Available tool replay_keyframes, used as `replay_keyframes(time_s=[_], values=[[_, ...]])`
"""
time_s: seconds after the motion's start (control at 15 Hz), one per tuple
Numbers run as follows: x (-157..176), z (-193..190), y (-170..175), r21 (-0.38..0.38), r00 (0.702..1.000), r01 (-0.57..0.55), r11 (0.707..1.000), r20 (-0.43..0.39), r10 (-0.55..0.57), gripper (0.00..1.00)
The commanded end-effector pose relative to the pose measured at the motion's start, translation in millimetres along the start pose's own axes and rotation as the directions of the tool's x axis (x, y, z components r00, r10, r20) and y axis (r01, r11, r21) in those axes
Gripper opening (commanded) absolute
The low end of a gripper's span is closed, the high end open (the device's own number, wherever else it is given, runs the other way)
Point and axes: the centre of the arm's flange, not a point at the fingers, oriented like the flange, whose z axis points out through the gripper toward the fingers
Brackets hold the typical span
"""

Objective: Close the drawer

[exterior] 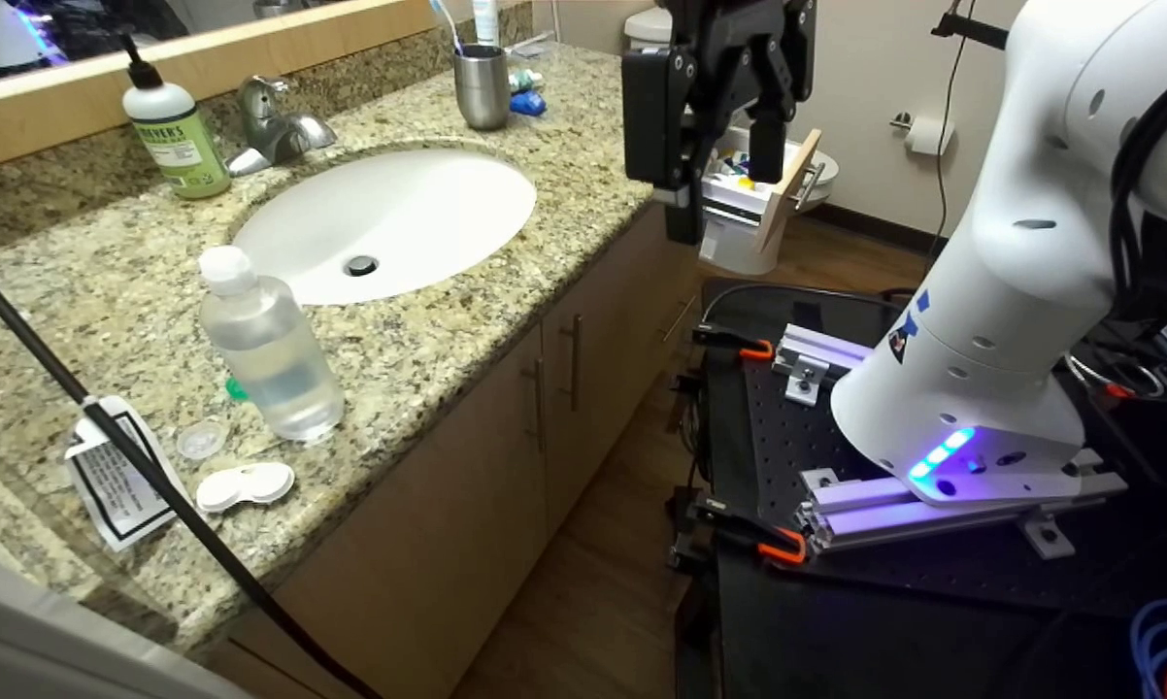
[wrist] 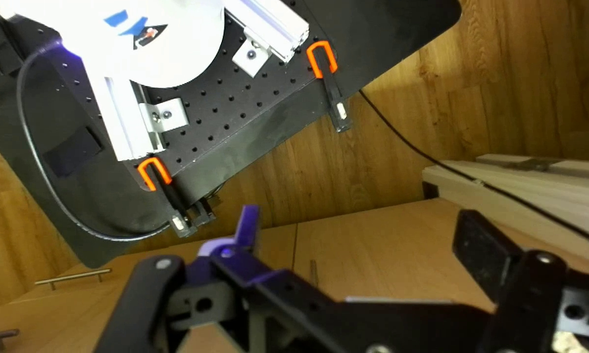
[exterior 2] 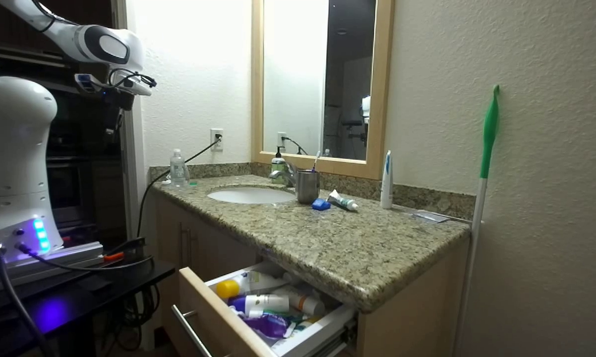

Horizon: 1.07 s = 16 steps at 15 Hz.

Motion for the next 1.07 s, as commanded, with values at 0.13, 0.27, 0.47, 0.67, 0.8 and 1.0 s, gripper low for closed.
replay_keyframes(time_s=[0.13, 0.27, 0.47, 0.67, 0.8, 1.0], values=[[49, 19, 119, -0.058, 0.950, -0.308, 0.950, -0.063, 0.305, 1.00], [48, 20, 165, -0.066, 0.907, -0.419, 0.905, -0.066, 0.415, 1.00], [33, 24, 219, -0.072, 0.820, -0.572, 0.817, -0.057, 0.569, 1.00], [18, 28, 268, -0.078, 0.706, -0.708, 0.702, -0.054, 0.706, 1.00], [9, 35, 295, -0.071, 0.628, -0.776, 0.626, 0.005, 0.778, 1.00], [41, -5, 296, -0.060, 0.647, -0.761, 0.646, 0.005, 0.763, 1.00]])
